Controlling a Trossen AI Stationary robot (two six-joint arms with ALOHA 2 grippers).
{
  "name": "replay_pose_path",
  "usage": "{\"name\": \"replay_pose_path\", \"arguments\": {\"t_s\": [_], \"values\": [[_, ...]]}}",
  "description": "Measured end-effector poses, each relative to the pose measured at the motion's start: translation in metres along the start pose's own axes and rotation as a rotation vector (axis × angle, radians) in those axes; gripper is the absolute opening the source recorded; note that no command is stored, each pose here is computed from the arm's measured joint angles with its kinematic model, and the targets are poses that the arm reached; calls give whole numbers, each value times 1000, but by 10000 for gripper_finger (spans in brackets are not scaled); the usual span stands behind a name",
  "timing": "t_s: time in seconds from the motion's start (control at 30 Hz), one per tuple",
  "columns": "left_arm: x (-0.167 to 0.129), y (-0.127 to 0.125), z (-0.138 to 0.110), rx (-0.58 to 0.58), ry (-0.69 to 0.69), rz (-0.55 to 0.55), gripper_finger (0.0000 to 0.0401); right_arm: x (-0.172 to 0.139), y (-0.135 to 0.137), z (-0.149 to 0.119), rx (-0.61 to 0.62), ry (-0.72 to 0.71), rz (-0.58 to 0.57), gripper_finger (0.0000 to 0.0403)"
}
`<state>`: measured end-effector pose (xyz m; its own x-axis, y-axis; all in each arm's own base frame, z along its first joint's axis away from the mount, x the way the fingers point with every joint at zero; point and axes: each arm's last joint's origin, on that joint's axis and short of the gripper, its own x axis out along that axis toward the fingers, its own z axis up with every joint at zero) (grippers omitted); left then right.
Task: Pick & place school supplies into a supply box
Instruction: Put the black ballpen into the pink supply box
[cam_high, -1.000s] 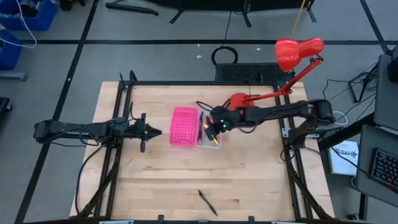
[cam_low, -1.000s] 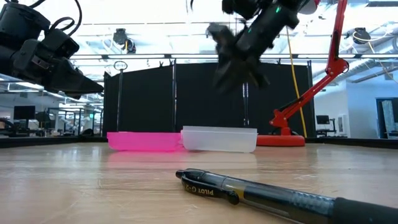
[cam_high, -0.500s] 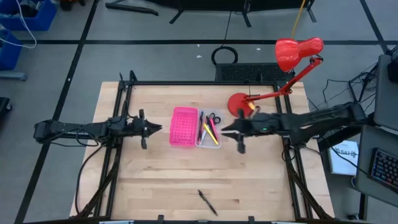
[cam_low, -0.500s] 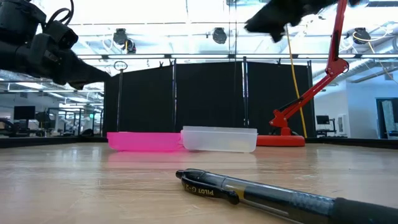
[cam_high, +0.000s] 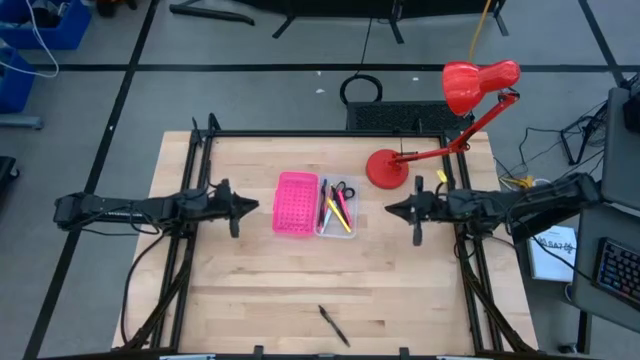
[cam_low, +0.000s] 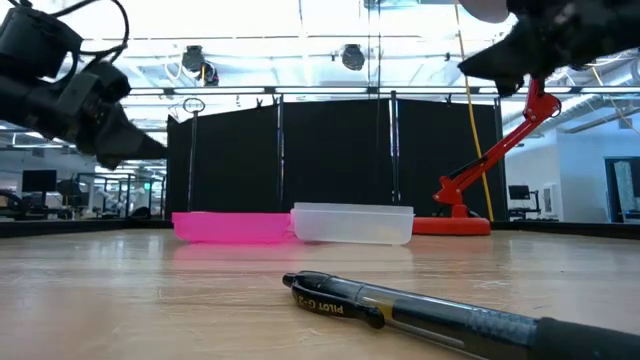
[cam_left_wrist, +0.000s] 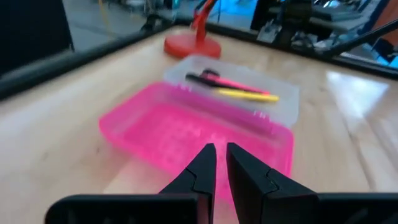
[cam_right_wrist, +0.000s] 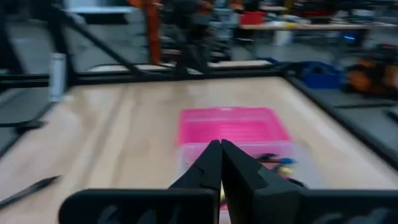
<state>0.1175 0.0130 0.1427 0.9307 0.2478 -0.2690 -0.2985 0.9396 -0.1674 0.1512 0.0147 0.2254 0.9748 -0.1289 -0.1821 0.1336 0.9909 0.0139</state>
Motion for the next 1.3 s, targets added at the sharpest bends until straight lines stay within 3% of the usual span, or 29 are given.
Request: {"name": "replay_pose_path", "arguments": {"t_s": [0.17, 0.33, 0.7, 0.87, 1.0, 1.17, 1.3], "values": [[0, 0, -6, -58, 72, -13, 47, -3, 1, -18, 5, -17, 112, 1], [1, 1, -8, -95, 93, 0, 47, -7, 0, -35, 9, -38, 130, 0], [2, 1, -9, -64, 100, 1, 46, -19, 2, -33, -42, -131, 311, 0], [3, 3, -9, -58, 89, 80, 44, -21, 2, -32, -41, -143, 313, 0], [5, 5, -13, -60, 126, 128, 19, -20, 2, -33, -41, -141, 313, 0], [10, -3, -19, 57, 262, -2, 9, -20, 1, -39, -39, -177, 308, 0], [17, -22, 1, 104, 353, -53, 6, -20, 0, -40, -34, -261, 289, 0]]}}
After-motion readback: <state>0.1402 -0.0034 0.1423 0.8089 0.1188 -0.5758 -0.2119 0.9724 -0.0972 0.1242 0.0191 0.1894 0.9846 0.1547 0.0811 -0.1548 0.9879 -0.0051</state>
